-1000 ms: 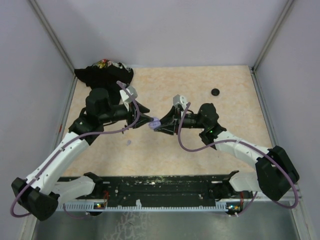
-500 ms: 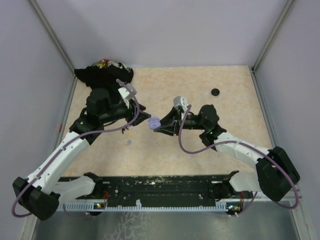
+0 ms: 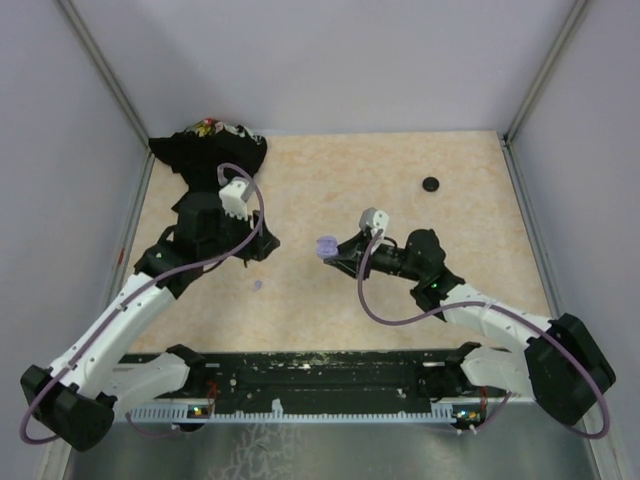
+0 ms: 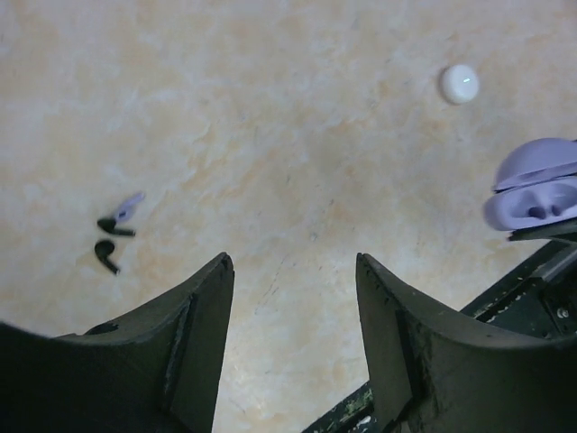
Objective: Insert the wireless bluetooth earbuds into the charging case
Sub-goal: Pick up the earbud from the center of the board.
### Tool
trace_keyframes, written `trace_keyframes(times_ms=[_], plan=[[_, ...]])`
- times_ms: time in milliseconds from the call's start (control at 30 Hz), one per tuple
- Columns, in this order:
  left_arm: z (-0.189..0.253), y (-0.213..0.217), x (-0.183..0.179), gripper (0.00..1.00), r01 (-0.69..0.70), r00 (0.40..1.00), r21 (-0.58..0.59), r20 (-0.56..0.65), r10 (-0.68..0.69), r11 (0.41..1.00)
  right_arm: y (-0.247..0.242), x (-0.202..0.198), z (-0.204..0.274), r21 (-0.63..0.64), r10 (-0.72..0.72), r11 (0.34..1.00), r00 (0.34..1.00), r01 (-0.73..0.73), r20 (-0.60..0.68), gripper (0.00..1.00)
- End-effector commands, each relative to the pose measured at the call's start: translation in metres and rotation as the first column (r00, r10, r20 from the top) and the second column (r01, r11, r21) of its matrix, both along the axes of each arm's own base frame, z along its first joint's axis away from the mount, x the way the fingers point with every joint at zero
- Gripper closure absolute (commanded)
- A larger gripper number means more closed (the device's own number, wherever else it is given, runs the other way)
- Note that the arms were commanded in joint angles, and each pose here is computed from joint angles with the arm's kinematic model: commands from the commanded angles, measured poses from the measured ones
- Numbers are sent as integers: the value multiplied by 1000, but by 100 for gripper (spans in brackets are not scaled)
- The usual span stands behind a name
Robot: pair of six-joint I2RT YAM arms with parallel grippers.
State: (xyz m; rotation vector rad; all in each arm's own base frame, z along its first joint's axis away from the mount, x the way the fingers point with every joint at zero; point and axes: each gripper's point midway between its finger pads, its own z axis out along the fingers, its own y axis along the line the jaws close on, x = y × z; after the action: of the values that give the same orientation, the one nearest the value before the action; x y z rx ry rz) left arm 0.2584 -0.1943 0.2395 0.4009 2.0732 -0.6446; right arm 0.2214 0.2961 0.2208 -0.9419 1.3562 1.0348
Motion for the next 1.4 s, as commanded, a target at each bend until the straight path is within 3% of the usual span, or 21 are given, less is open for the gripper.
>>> trace_keyframes(times_ms=[0,300,633,800,1367], plan=[[-61,35,-6,39,-205,954,139,-191,230,969,-13,12,17,46,-102,994,991,98,91,100],[-130,54,-9,47,-260,864,342,-336,376,903,-19,11,4,39,-130,991,988,127,84,100],[-182,69,-4,55,-253,789,515,-381,482,819,-22,11,-4,26,-145,989,987,143,72,100],[-197,65,-2,60,-230,774,529,-410,483,817,-22,12,-5,22,-147,989,986,146,72,100],[-221,56,3,63,-183,758,544,-453,470,819,-21,13,-8,10,-147,989,987,147,62,100]])
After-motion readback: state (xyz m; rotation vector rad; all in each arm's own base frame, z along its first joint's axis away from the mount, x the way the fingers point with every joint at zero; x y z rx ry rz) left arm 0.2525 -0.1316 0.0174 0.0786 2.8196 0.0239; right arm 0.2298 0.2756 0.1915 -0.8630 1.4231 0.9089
